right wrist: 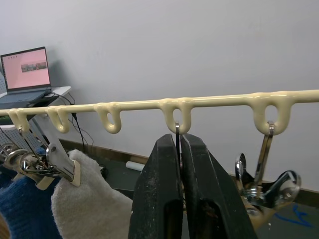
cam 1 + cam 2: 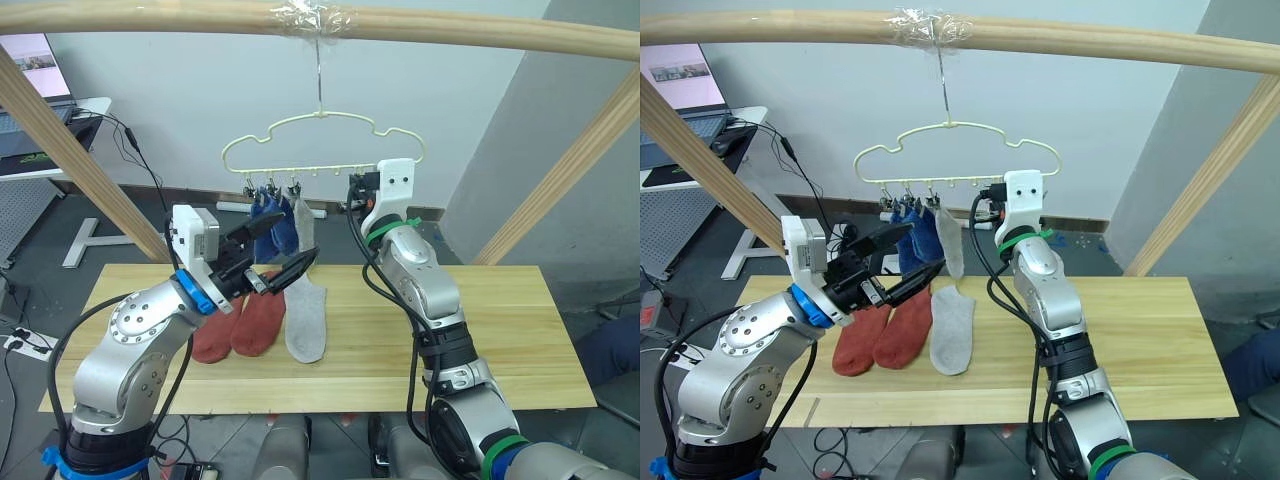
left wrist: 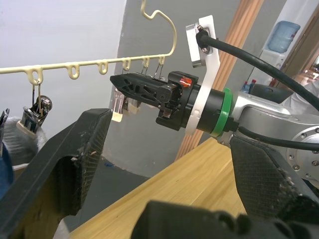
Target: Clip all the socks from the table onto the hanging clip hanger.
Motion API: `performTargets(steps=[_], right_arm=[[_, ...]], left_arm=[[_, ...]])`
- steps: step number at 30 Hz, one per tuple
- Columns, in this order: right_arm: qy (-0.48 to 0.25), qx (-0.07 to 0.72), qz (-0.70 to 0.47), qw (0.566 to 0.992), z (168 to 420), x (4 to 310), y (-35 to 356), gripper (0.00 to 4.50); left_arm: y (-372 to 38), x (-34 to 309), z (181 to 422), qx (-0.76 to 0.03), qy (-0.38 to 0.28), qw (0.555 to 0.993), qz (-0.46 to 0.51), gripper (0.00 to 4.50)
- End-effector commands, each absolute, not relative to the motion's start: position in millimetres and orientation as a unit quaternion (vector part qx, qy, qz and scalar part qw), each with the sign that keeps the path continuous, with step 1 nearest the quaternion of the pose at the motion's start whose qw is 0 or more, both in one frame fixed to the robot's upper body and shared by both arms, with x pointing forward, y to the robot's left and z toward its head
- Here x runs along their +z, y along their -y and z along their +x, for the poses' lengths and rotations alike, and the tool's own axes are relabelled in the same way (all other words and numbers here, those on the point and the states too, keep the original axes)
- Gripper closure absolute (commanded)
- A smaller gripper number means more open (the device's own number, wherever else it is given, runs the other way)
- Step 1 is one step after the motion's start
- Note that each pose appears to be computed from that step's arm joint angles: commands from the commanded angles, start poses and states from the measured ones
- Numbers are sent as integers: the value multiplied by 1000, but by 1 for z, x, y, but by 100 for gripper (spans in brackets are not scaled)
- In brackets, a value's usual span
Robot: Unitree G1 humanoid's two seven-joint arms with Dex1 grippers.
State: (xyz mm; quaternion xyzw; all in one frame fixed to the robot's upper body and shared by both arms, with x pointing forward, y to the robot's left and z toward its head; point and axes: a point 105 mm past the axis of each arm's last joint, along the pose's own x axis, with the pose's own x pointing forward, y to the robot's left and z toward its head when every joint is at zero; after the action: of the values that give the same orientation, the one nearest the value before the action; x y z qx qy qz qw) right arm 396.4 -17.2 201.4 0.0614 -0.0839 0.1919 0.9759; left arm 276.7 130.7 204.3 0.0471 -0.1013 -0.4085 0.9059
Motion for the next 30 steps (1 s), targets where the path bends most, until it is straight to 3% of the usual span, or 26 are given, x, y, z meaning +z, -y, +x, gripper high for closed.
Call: performTargets(steps=[1, 12, 30], right_arm=[[121, 210, 71, 968, 393, 225, 15, 449], [123, 206, 36, 970, 397, 226, 45, 450], [115, 192, 13, 975, 398, 226, 72, 450]], left_arm=[[-127, 214, 271, -407, 125, 903, 60, 20], [-120, 203, 272, -401, 119, 906, 64, 10], [-139, 129, 269, -336, 20, 939, 75, 10]])
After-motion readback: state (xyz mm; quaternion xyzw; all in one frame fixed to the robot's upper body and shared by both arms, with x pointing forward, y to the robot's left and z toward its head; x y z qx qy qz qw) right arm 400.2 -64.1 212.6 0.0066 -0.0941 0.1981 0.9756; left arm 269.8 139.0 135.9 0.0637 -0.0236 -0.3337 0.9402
